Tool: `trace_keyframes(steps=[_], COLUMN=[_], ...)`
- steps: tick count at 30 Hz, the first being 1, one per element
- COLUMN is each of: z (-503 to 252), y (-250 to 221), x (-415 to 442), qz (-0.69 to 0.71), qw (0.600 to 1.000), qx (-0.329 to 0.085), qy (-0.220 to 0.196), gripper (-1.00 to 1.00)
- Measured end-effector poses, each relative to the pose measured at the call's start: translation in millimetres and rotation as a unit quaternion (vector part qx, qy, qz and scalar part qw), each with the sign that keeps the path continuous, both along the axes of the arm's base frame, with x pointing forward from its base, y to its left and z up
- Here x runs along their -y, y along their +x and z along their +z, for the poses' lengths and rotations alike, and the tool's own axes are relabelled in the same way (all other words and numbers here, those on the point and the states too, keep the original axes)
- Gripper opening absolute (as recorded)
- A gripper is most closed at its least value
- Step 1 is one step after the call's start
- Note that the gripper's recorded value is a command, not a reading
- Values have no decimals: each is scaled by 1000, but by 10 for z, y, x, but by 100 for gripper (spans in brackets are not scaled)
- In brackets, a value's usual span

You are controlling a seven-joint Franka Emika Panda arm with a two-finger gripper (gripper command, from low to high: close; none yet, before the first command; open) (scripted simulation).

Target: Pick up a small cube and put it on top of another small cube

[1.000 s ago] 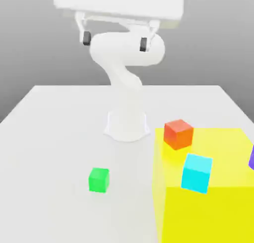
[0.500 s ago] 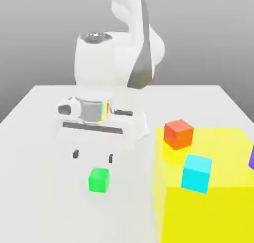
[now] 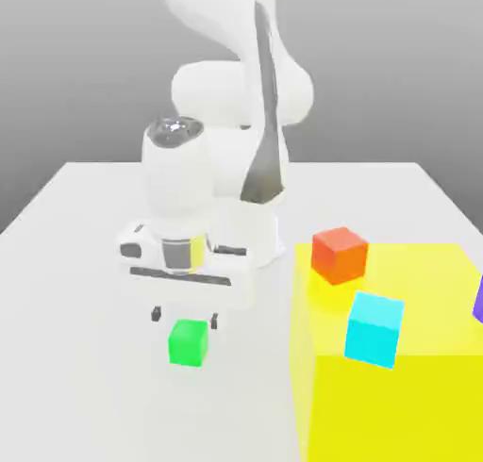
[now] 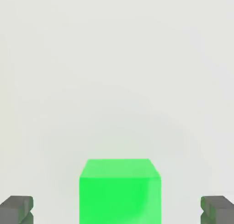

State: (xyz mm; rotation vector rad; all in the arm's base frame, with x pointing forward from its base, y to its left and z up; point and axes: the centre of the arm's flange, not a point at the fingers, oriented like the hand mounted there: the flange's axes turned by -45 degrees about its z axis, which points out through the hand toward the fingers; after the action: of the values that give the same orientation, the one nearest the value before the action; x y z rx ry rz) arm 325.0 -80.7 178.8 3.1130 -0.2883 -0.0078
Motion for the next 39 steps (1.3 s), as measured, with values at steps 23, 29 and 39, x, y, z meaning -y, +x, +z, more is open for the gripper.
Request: trace_keyframes(steps=[23,29,39], z=[-531,-539,-298], y=[-194,-200,-25], x=[6,4,-2], qz=[1,1,-1], qw=[1000,1000,1000], qx=[3,3,4], qy=[7,7,0], gripper=[-100,-100,-100])
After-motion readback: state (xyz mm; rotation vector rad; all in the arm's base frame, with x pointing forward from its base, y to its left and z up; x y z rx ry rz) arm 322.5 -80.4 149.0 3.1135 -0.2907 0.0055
